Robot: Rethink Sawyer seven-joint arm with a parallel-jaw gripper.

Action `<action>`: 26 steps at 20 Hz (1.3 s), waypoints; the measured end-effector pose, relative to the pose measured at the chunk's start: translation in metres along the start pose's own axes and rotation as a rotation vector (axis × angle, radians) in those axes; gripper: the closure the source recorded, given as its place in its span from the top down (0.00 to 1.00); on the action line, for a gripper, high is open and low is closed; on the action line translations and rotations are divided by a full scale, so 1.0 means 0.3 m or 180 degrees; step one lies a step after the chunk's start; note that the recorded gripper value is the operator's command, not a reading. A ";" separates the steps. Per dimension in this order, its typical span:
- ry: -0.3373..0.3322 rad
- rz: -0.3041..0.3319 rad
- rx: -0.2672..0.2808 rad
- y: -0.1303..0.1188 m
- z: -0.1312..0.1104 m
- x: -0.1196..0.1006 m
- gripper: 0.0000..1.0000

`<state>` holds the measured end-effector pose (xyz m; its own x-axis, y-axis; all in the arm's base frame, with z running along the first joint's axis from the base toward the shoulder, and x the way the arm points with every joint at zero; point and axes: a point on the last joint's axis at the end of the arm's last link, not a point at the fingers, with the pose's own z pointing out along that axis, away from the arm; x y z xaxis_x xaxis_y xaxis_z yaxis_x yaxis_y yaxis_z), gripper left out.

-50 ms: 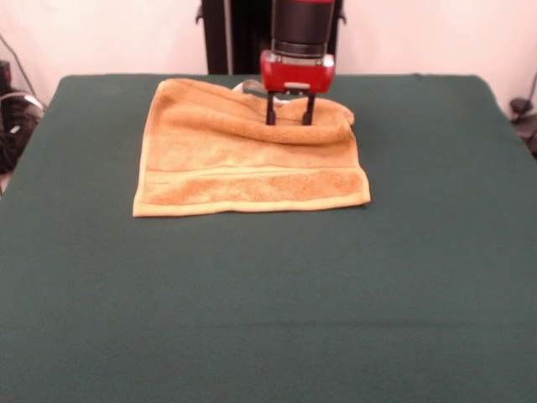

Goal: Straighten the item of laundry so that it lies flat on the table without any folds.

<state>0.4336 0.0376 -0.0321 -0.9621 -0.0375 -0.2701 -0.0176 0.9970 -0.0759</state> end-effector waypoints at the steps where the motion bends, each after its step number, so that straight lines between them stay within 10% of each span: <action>1: -0.0001 0.0000 0.0001 -0.001 0.001 -0.001 1.00; 12: 0.0368 0.0337 -0.0068 -0.019 0.031 0.011 1.00; 26: 0.1347 0.1060 -0.0118 -0.053 0.062 -0.096 1.00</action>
<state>0.4666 0.0215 -0.0410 -0.9427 0.3040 0.1372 0.3047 0.9523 -0.0160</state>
